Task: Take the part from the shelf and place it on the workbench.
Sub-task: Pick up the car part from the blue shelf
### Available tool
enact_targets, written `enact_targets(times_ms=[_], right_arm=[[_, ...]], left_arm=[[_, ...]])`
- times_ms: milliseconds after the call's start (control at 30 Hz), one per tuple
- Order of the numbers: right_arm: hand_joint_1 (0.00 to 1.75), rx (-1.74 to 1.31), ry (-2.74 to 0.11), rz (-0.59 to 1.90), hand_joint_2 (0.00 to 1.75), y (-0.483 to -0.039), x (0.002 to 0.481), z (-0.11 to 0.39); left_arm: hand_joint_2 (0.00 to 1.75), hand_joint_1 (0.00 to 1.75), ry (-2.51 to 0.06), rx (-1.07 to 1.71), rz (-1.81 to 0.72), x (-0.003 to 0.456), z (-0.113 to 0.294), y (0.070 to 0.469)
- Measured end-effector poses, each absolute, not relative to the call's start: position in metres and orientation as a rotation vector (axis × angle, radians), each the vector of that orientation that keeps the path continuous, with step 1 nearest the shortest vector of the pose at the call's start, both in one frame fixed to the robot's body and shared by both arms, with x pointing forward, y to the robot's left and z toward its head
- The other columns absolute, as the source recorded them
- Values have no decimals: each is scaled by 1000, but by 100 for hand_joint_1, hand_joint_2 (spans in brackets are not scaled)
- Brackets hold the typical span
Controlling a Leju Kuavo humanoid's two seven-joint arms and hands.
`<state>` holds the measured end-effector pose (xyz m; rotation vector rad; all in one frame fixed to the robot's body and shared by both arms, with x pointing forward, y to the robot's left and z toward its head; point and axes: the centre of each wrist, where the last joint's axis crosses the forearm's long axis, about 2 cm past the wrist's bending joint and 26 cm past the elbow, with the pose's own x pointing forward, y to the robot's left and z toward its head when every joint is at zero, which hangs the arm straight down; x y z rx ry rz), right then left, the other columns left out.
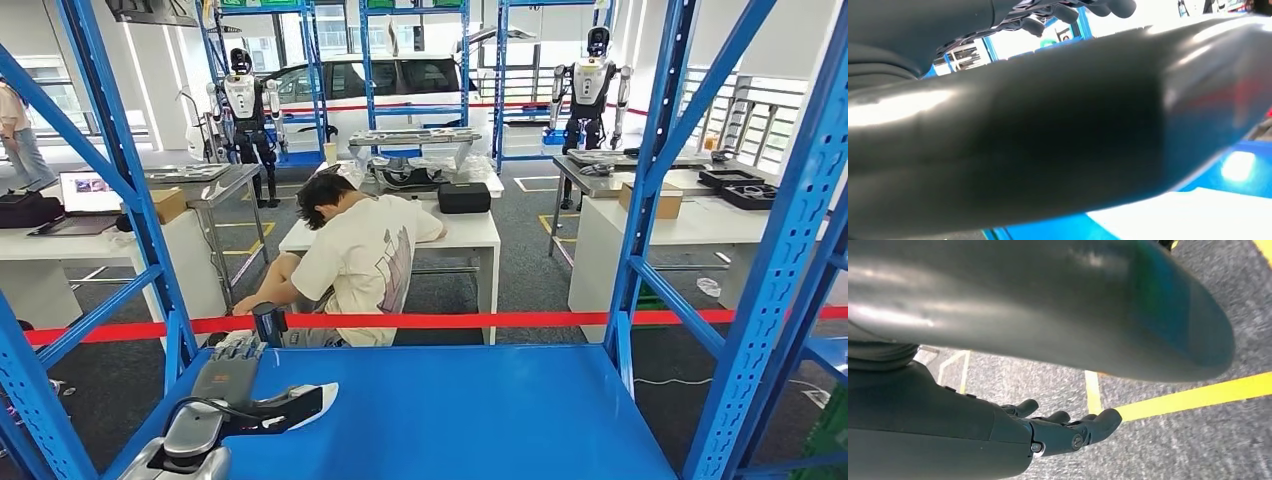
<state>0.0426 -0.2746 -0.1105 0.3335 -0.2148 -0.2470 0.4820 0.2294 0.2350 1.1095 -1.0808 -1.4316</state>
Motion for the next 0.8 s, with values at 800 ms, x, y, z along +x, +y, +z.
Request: enact_targets(times_ms=[800], right_arm=[[0, 334, -219, -251, 0, -274, 44, -110]], left_arm=[[0, 0, -1072, 1113, -1410, 480, 230, 232]])
